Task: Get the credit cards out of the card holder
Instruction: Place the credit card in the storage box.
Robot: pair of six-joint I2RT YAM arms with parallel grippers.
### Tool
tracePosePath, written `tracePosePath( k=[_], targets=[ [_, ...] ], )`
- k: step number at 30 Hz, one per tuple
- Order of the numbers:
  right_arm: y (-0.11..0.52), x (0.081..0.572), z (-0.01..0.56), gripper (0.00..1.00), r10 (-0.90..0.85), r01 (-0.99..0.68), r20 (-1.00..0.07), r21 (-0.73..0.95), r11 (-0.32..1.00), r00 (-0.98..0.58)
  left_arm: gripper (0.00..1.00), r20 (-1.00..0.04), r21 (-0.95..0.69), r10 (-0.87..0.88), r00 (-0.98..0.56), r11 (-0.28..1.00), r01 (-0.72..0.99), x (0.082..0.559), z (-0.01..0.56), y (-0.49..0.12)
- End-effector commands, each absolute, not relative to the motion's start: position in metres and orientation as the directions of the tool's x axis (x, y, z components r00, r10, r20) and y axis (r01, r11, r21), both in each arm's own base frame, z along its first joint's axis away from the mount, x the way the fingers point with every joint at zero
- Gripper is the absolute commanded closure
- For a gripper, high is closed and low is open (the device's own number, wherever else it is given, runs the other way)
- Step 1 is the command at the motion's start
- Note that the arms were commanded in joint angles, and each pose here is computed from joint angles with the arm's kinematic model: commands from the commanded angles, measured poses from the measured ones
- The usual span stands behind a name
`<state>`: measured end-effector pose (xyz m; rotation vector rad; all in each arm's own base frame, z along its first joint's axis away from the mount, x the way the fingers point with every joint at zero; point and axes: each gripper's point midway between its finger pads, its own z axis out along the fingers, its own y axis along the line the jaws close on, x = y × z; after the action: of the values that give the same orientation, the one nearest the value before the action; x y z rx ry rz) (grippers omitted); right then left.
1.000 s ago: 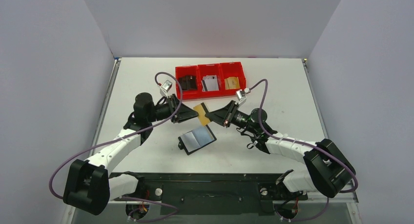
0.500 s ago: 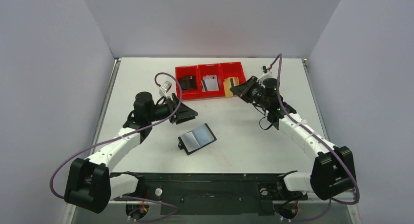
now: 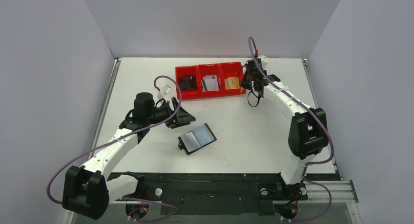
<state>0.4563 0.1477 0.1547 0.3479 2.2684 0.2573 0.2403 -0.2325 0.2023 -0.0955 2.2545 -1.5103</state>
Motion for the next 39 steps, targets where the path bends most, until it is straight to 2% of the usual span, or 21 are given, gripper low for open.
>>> tracePosePath(
  k=[1,15,33,36,38,39],
  targets=[
    [0.123,0.474,0.150,1.00,0.224,0.212,-0.738,0.112,0.971,-0.636,0.41,-0.379,-0.866,-0.272,-0.885,0.442,0.235,0.242,0.213,-0.228],
    [0.141,0.522,0.150,1.00,0.037,0.164,-0.781,-0.084,0.983,-0.623,0.38,-0.379,-0.841,-0.262,-0.887,0.498,0.212,0.245,0.201,-0.223],
    [0.161,0.551,0.133,1.00,-0.252,0.135,-0.728,-0.427,0.894,-0.637,0.38,-0.372,-0.836,-0.239,-0.897,0.506,0.212,0.252,0.210,-0.225],
    [0.163,0.555,0.134,0.93,-0.274,0.132,-0.724,-0.450,0.883,-0.634,0.37,-0.371,-0.833,-0.235,-0.899,0.511,0.210,0.250,0.210,-0.225],
    [0.165,0.556,0.133,0.81,-0.275,0.130,-0.723,-0.450,0.884,-0.634,0.37,-0.373,-0.832,-0.232,-0.899,0.512,0.213,0.250,0.211,-0.224],
    [0.166,0.556,0.133,0.72,-0.274,0.128,-0.725,-0.446,0.886,-0.632,0.37,-0.374,-0.831,-0.231,-0.898,0.513,0.215,0.250,0.211,-0.224]
  ],
)
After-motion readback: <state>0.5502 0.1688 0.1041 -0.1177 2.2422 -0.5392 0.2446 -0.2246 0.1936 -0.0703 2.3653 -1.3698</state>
